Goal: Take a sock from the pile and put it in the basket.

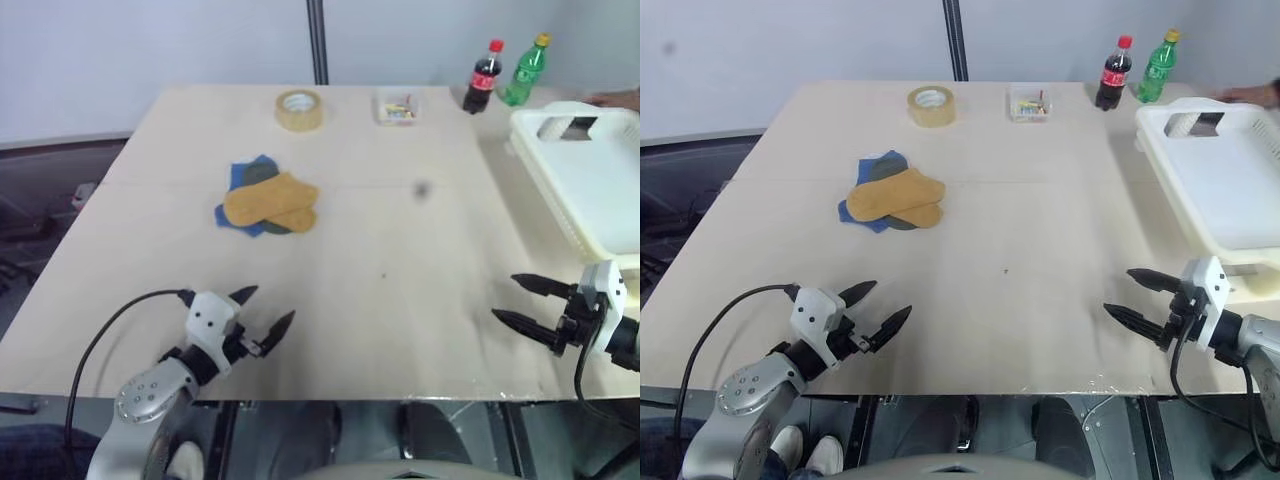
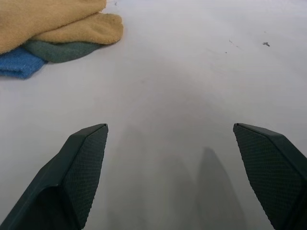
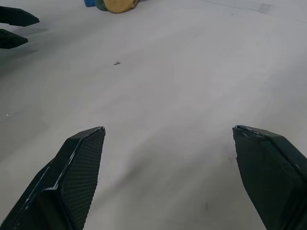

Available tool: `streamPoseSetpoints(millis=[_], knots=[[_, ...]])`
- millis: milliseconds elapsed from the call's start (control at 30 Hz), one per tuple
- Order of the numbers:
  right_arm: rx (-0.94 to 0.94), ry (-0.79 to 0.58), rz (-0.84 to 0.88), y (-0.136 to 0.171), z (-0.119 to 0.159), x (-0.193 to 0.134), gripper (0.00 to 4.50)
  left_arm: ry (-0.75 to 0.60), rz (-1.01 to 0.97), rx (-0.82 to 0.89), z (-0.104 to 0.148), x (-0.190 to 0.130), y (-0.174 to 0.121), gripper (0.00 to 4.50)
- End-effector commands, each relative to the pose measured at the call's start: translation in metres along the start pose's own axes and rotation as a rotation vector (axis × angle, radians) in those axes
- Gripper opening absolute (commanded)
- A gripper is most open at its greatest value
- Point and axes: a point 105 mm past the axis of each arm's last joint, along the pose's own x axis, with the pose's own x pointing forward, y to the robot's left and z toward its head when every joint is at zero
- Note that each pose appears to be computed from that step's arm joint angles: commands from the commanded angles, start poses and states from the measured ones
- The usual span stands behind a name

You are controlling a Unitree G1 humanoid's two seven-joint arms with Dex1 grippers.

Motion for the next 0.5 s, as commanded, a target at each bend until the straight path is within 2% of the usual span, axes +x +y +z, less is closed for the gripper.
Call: streamPoseSetpoints(millis=[33,167,500], knots=[[-0.033,-0.055,-0.019,0.0021,0.0115,-0.0052,4.42,-0.049,-0.023,0.015,0.0153,-0.0003,-0.0013,4.5],[-0.02,-0.056,-0.035,0.0055,0.0064,-0.0072,4.42,-0.071,-0.051,0.008,0.023,0.0008,-0.0015,4.5],[-0.024,-0.055,-0.016,0.0062,0.0078,-0.0048,4.42,-0.06,-0.062,0.006,0.0213,-0.0035,0.0014,4.5]])
